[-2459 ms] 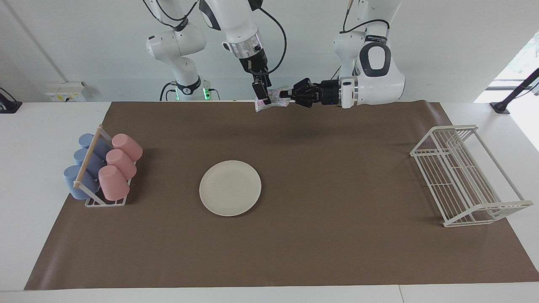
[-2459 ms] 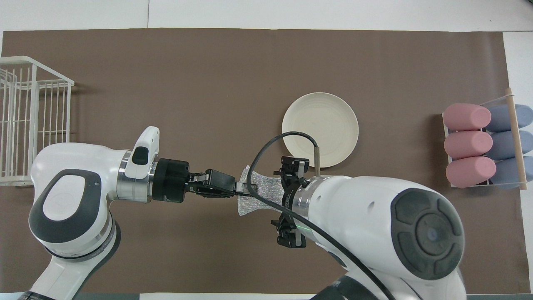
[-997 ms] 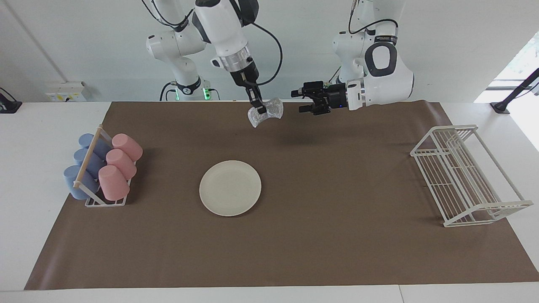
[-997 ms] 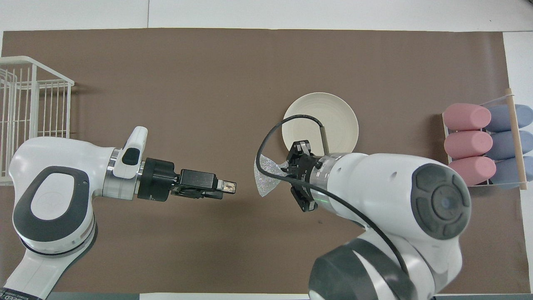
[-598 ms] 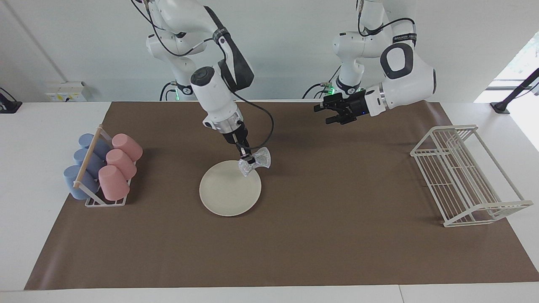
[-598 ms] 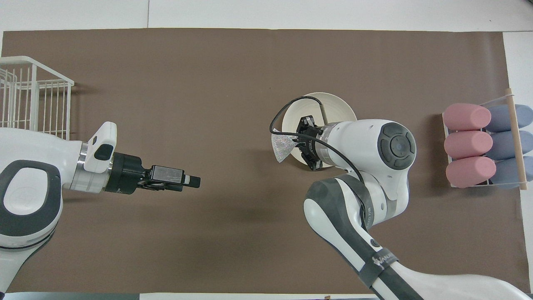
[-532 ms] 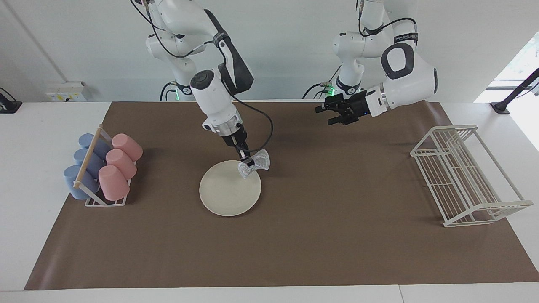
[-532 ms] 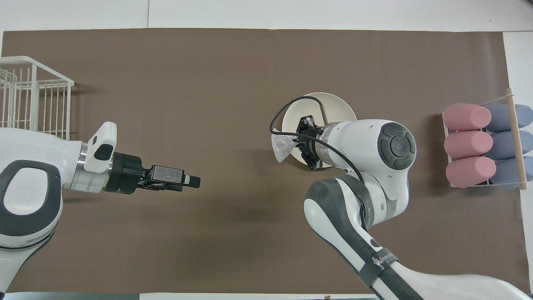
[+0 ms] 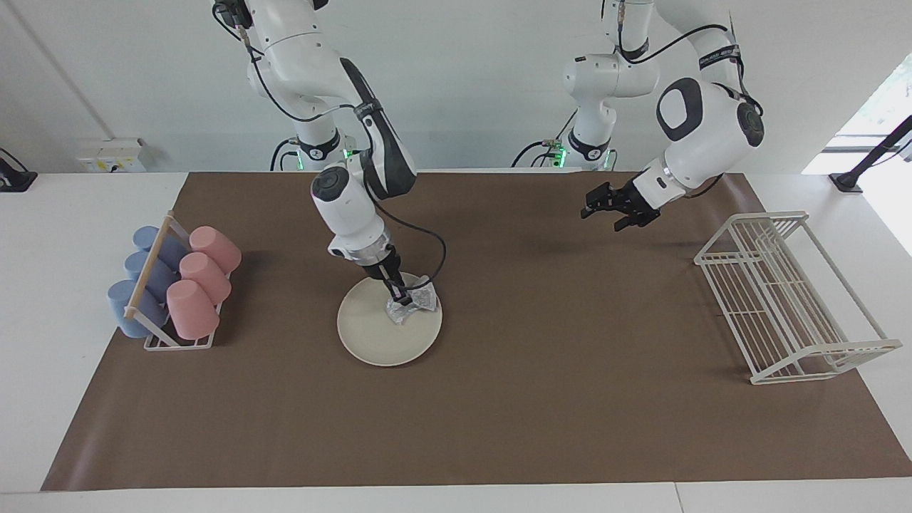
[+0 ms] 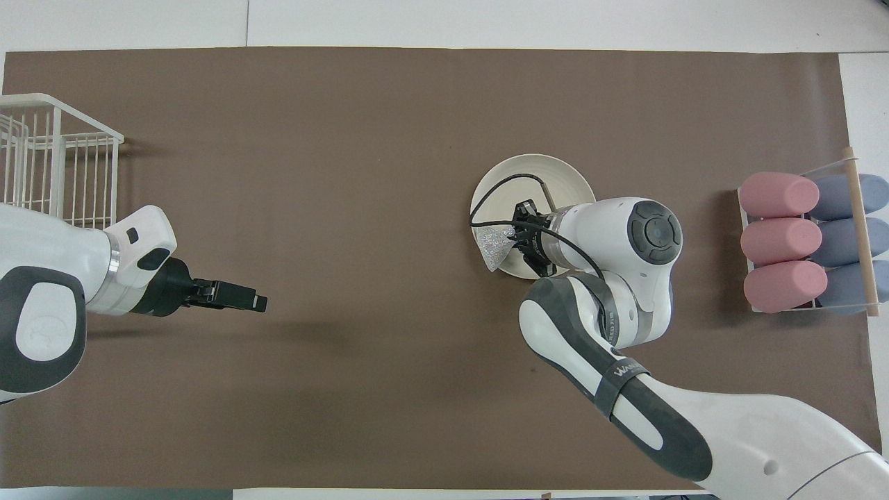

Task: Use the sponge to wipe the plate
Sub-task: 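Rub the scrubber around the cream plate surface with the right gripper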

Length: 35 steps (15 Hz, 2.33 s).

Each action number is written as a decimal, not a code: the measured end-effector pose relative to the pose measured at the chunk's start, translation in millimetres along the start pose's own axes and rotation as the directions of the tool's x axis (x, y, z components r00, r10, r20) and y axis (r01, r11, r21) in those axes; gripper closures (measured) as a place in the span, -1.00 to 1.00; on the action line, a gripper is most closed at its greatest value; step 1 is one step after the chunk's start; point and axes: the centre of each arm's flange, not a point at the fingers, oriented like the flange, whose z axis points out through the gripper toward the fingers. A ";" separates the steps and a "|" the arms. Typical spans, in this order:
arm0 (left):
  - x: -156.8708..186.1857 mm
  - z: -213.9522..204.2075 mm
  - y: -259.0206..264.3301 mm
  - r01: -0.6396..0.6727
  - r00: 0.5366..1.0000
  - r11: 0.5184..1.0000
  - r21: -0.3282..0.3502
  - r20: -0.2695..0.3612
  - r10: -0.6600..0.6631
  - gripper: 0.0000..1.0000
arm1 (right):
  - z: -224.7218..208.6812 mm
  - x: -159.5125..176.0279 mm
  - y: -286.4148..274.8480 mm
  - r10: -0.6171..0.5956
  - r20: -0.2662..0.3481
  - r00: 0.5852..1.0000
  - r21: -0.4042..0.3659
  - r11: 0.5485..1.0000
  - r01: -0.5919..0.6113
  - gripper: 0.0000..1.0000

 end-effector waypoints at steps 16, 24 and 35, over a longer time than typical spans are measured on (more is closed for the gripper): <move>4.3 -2.5 -1.6 0.079 0.996 0.993 0.091 -0.036 -0.076 -1.00 | 9.6 -14.3 -3.3 -0.005 -0.026 1.000 0.101 0.995 0.008 0.82; 5.2 -3.0 -1.7 0.082 0.996 0.992 0.092 -0.043 -0.078 -1.00 | -4.9 50.4 0.7 -0.135 -0.076 0.988 0.104 0.984 0.142 0.82; 6.1 -3.7 -1.8 0.083 0.996 0.992 0.093 -0.052 -0.078 -1.00 | 8.1 -10.4 -3.3 -0.006 -0.026 1.000 0.099 0.995 0.009 0.82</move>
